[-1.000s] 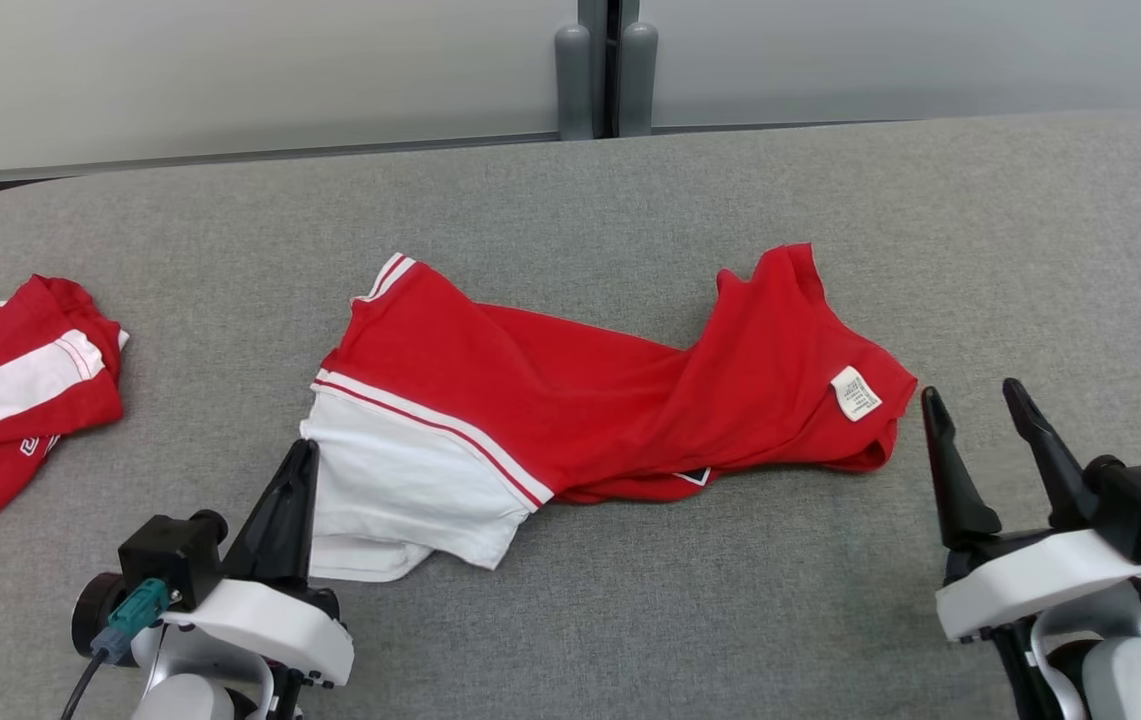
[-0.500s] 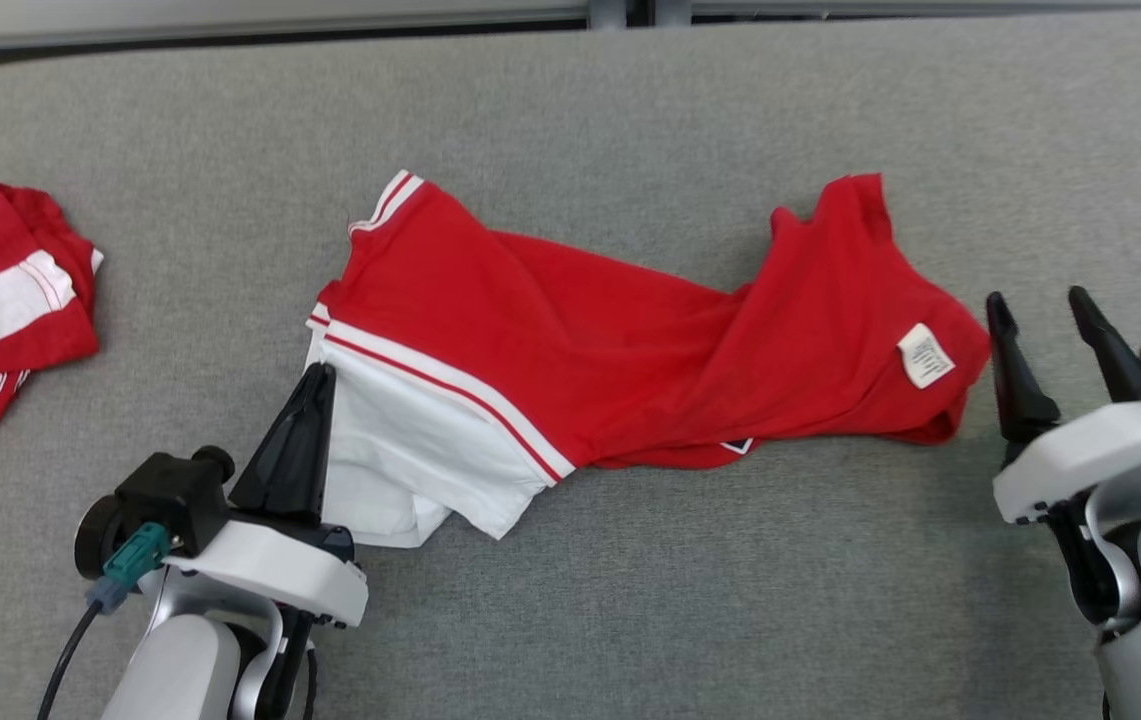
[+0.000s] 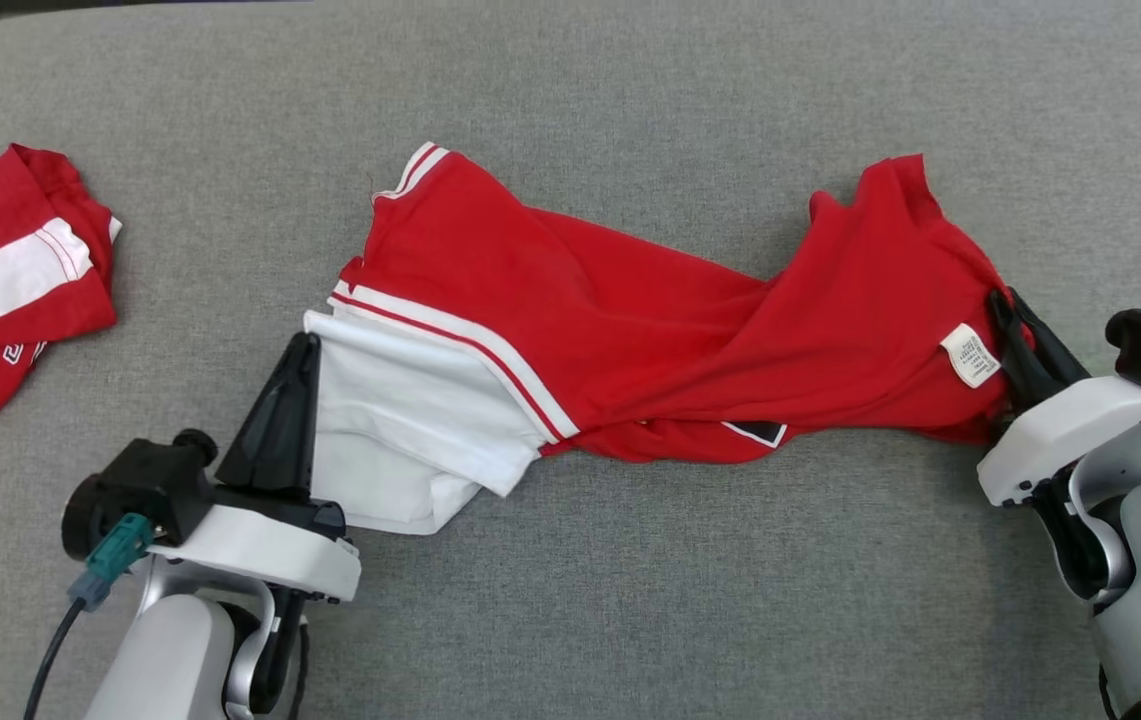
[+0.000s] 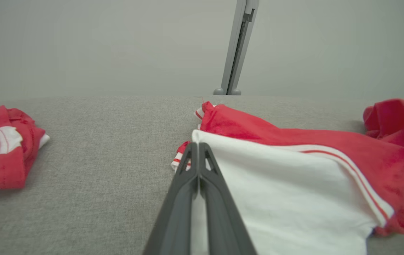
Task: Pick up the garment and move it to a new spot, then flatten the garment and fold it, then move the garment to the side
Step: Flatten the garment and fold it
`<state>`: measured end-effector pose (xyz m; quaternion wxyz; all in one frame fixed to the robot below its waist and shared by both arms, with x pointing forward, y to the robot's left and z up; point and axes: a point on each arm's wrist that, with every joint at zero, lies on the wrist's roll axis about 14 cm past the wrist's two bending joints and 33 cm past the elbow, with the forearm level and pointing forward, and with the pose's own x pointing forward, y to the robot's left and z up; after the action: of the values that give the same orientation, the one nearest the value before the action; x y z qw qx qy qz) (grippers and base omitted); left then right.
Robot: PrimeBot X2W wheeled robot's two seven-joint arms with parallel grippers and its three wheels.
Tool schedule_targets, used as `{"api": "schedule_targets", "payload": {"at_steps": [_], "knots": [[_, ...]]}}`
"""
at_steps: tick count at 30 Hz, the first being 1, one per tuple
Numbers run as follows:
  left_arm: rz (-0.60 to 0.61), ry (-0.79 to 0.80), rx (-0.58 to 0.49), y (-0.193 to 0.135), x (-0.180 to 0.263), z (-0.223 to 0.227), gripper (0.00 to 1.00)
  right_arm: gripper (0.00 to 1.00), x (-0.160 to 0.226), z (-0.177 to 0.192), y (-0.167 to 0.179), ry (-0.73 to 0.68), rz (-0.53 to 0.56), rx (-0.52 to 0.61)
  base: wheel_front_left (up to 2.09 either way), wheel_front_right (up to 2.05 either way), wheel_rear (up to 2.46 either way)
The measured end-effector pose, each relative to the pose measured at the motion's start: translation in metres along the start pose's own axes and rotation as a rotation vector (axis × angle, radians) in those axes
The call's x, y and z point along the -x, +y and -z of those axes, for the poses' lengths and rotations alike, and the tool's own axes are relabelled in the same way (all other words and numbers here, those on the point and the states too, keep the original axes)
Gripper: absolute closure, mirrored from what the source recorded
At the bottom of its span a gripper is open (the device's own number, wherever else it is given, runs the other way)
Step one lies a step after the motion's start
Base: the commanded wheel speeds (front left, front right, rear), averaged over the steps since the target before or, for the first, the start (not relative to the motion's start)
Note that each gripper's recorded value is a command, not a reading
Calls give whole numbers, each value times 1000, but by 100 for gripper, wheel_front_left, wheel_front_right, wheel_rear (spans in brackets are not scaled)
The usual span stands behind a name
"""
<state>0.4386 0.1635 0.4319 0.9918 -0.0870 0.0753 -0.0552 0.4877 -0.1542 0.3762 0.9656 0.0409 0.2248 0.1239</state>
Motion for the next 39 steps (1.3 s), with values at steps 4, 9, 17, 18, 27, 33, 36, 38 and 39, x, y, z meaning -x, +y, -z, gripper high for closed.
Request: {"api": "schedule_targets", "payload": {"at_steps": [4, 9, 17, 18, 27, 33, 36, 38, 39], "knots": [[-3, -81, -22, 1, 0, -26, 100, 100, 10, -24, 0, -104, 2, 1, 0, 0, 0], [-8, -236, -47, -3, 4, -78, 100, 100, 33, -65, 1, -264, 8, 17, 0, 0, 0], [74, -554, -74, -33, 22, -190, 100, 100, 94, -162, 8, -575, 14, 99, 0, 0, 0], [93, -601, -89, -38, 26, -208, 100, 100, 105, -176, 9, -620, 18, 117, 0, 0, 0], [221, -864, -179, -81, 61, -316, 100, 100, 186, -257, 14, -867, 64, 215, 0, 0, 0], [291, -908, -169, -99, 59, -341, 100, 100, 202, -274, 9, -901, 106, 224, 0, 0, 0], [301, -902, -162, -99, 45, -347, 100, 100, 195, -280, 10, -901, 103, 210, 0, 0, 0], [313, -887, -161, -101, 30, -350, 100, 100, 186, -286, 9, -903, 96, 199, 0, 0, 0], [314, -877, -165, -100, 21, -351, 100, 100, 179, -288, 9, -897, 90, 195, 0, 0, 0]]}}
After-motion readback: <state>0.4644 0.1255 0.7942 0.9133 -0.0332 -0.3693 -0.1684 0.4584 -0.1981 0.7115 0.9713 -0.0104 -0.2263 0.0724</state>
